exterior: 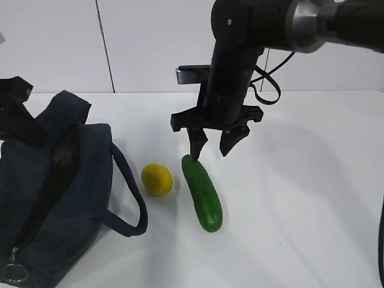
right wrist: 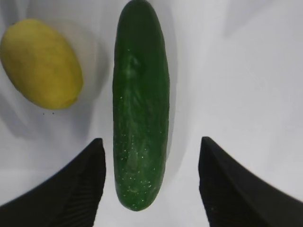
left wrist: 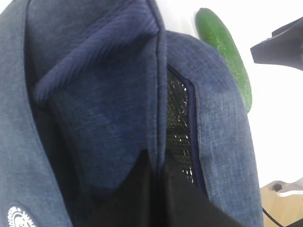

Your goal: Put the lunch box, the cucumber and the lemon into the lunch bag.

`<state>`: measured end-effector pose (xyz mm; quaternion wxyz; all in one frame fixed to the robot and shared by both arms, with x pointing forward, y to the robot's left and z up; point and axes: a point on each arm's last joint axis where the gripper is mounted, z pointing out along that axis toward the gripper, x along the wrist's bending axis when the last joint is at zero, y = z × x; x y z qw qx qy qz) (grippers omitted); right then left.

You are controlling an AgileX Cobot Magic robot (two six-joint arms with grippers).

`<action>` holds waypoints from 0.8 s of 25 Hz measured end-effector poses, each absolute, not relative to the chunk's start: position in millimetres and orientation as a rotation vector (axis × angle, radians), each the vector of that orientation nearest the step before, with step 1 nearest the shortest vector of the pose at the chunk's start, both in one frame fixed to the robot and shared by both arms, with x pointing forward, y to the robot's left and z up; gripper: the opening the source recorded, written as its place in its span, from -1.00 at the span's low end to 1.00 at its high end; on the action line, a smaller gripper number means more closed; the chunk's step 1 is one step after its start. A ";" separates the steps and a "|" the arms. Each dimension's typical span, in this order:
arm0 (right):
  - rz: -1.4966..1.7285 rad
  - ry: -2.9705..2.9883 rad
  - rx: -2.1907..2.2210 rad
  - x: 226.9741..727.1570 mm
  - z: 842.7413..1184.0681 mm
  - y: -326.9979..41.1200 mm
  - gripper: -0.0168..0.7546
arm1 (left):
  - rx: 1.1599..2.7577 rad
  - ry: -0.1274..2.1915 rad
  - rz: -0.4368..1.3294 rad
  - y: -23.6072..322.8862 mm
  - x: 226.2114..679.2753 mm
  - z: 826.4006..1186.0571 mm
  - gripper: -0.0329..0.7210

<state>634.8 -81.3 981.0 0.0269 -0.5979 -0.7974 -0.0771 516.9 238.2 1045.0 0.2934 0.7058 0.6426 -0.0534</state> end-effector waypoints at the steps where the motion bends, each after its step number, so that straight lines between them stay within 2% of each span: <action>1: -0.223 -2.460 -1.849 635.6 976.7 -81.2 0.27 | 1.880 1.711 -0.142 238.2 516.9 1045.0 -0.93; 13: -0.235 -2.427 -1.841 636.3 971.0 -77.7 0.27 | 1.880 1.711 -0.142 238.2 516.9 1045.0 -0.93; 20: -0.208 -2.426 -1.813 639.1 953.7 -75.1 0.27 | 1.881 1.711 -0.144 238.2 516.8 1045.0 -0.93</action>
